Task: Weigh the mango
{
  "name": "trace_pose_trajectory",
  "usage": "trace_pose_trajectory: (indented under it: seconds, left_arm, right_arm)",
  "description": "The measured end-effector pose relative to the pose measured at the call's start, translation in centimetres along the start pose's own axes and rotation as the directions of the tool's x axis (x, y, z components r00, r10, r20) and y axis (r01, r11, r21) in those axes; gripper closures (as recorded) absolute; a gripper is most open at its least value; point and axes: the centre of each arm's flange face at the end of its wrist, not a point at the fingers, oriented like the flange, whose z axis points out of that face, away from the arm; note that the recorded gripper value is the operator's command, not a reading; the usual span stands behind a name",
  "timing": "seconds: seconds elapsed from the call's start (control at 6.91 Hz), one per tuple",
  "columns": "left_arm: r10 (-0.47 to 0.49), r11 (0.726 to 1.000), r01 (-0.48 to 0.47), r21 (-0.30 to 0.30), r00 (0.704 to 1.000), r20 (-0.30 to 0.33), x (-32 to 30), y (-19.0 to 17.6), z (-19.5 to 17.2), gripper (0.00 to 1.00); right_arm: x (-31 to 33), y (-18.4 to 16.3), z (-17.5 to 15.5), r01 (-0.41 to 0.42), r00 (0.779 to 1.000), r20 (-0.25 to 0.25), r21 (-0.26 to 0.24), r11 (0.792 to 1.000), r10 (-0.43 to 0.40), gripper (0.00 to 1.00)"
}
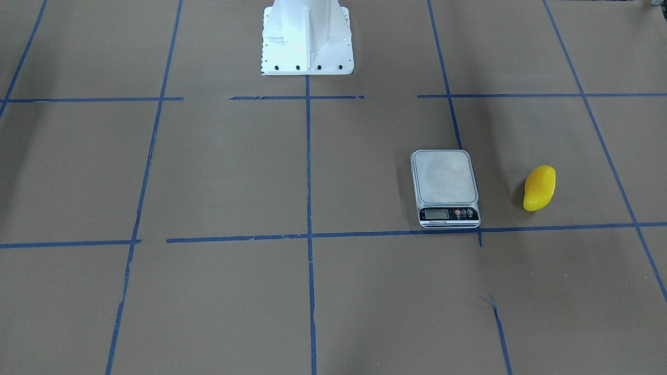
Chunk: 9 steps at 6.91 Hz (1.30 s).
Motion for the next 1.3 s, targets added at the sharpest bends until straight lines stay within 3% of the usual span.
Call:
trace_pose_trajectory:
  seconds: [0.43,1.01,1.3]
  left_arm:
    - [0.033,0.999,-0.033,0.028,0.999,-0.002,0.9,-1.3,-1.0,0.00]
    - [0.181,0.968,-0.193,0.161,0.980,0.088,10.3,-7.6,-6.1,0.00]
    - [0.132,0.981,-0.138,0.135,0.990,0.053,18.4,-9.0,-2.9,0.00]
  right_arm:
    - [0.0,0.0,0.0,0.000,1.000,0.000,0.000,1.000,0.000,0.00]
    - [0.0,0.0,0.0,0.000,1.000,0.000,0.000,1.000,0.000,0.00]
    - [0.0,0.0,0.0,0.001,1.000,0.000,0.000,1.000,-0.001,0.00]
